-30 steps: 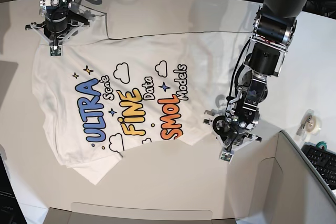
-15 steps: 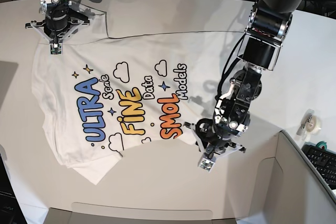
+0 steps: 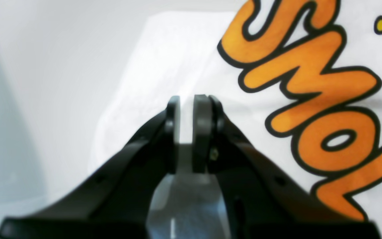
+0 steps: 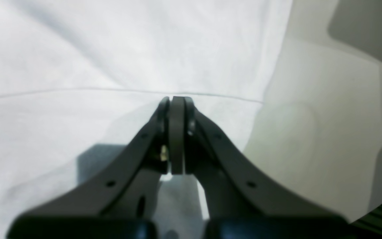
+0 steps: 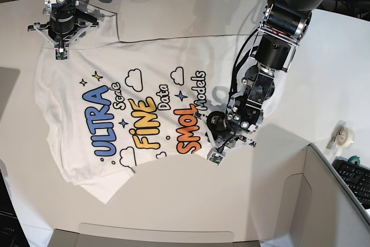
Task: Layout the t-shirt on the table in an organized manner, then fold the t-shirt properly
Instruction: 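Grasp the hem with the left gripper and pull it outward to smooth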
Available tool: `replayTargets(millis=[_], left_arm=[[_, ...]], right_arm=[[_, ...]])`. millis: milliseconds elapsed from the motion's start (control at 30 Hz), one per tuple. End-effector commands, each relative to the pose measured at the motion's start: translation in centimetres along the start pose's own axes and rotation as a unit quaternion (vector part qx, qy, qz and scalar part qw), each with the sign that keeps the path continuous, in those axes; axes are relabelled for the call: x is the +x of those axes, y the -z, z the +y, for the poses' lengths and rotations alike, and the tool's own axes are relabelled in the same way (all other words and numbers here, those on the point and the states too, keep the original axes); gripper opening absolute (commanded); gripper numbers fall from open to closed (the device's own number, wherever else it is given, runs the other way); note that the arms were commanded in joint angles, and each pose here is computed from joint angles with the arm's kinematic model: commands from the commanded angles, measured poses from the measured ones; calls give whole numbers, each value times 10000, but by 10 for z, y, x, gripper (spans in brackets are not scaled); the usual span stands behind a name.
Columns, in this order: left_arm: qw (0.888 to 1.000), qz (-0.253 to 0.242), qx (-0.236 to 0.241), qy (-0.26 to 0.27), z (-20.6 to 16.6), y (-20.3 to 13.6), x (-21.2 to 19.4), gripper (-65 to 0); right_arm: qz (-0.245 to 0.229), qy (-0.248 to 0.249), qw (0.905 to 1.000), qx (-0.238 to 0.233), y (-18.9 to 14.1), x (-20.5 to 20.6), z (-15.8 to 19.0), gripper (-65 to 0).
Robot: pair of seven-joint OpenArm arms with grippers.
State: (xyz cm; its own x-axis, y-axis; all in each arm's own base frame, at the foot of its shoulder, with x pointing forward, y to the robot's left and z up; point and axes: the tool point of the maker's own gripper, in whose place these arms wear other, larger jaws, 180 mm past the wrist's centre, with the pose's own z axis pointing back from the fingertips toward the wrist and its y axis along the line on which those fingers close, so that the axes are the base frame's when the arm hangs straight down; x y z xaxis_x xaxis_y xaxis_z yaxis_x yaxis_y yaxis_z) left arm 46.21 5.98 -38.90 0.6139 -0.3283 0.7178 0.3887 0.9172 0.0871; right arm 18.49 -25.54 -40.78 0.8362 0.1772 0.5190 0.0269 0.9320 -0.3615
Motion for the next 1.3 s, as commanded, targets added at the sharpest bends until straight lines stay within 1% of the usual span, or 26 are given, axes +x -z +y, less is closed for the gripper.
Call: replayTargets(millis=[0,133,200,300,333,433,600,867,1033,1267], left_arm=[[9995,-274,134,25,11,-6,26,-577],[9982,-574,129,106,8,-16,47,-577],[9987,-461,165,120,12,-16,43,-577],[9989,-424,177,114,14,-15,39,-577],[9992,-347,179,105,14,-12,34,-577],[9992,-350,200,73,17,-6,25,-577],[9995,-205,255,5,24,4,5,-577],[9992,-214,349,-12,35,3,3,-577],[9990,-297,345,2,34,0,10,-578],[9991,-235,346,4,35,0,9,-578]], right_arm=[[1356,-129,9899,386,-6,-66,19,-650],[1349,-127,9900,385,-5,-65,18,-650],[1356,-127,9899,385,-6,-66,18,-650],[1355,-132,9899,391,-6,-65,19,-650],[1355,-132,9899,391,-6,-65,19,-650],[1362,-134,9898,392,-6,-66,19,-650],[1368,-138,9897,395,-6,-67,19,-650],[1380,-149,9895,408,-6,-68,20,-650],[1407,-167,9891,409,-7,-71,20,-650],[1429,-179,9887,407,-8,-73,20,-650]])
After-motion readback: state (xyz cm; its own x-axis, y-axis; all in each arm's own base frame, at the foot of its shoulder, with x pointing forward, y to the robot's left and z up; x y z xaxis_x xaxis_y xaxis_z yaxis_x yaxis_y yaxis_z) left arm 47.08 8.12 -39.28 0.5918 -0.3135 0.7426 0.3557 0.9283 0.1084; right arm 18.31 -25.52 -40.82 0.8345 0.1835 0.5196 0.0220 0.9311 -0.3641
